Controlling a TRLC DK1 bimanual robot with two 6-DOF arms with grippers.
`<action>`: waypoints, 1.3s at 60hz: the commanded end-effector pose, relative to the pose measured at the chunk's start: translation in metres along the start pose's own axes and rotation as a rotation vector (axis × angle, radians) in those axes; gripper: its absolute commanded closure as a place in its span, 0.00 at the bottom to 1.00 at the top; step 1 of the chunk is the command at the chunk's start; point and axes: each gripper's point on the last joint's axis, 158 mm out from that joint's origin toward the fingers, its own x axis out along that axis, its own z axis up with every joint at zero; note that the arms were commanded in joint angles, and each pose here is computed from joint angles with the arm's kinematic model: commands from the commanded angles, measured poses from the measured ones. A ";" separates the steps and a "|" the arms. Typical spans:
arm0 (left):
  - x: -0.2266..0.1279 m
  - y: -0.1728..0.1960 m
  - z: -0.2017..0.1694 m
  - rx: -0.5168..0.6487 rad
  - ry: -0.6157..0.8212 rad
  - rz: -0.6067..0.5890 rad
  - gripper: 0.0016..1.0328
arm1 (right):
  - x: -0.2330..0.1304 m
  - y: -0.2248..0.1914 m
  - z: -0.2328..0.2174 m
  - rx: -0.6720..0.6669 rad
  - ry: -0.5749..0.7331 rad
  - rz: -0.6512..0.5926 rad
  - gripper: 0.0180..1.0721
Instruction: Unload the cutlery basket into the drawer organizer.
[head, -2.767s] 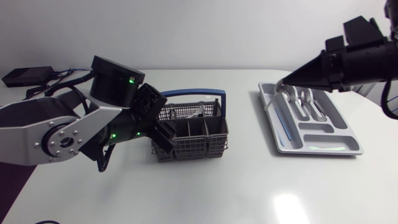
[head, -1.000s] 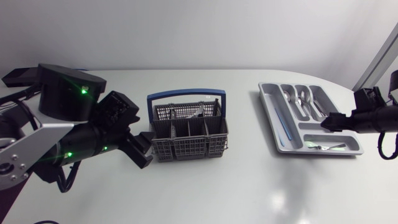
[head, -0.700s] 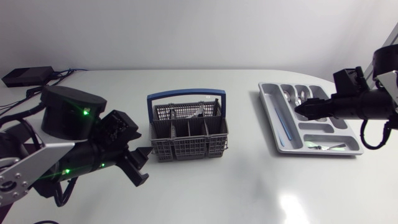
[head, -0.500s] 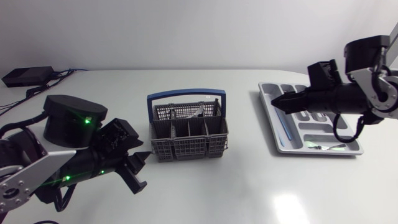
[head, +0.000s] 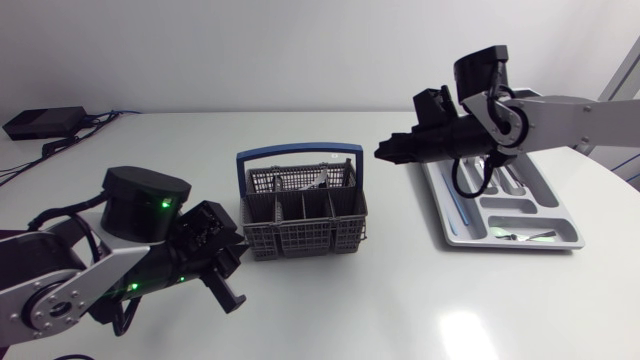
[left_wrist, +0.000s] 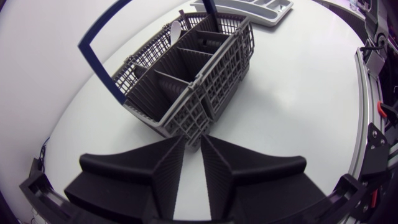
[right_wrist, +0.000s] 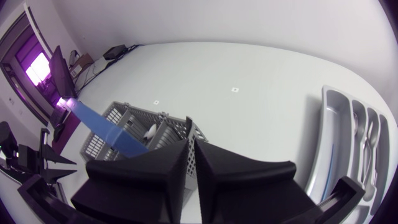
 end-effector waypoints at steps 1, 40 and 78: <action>0.013 -0.002 -0.021 0.014 0.052 -0.016 0.81 | 0.018 0.005 0.007 0.033 0.018 0.035 0.91; 0.049 0.048 -0.017 -0.062 0.011 0.023 0.81 | -0.001 0.070 -0.045 0.011 0.170 0.272 0.92; 0.073 0.095 -0.001 -0.106 -0.008 0.077 0.81 | -0.051 0.109 -0.101 -0.035 0.252 0.232 0.90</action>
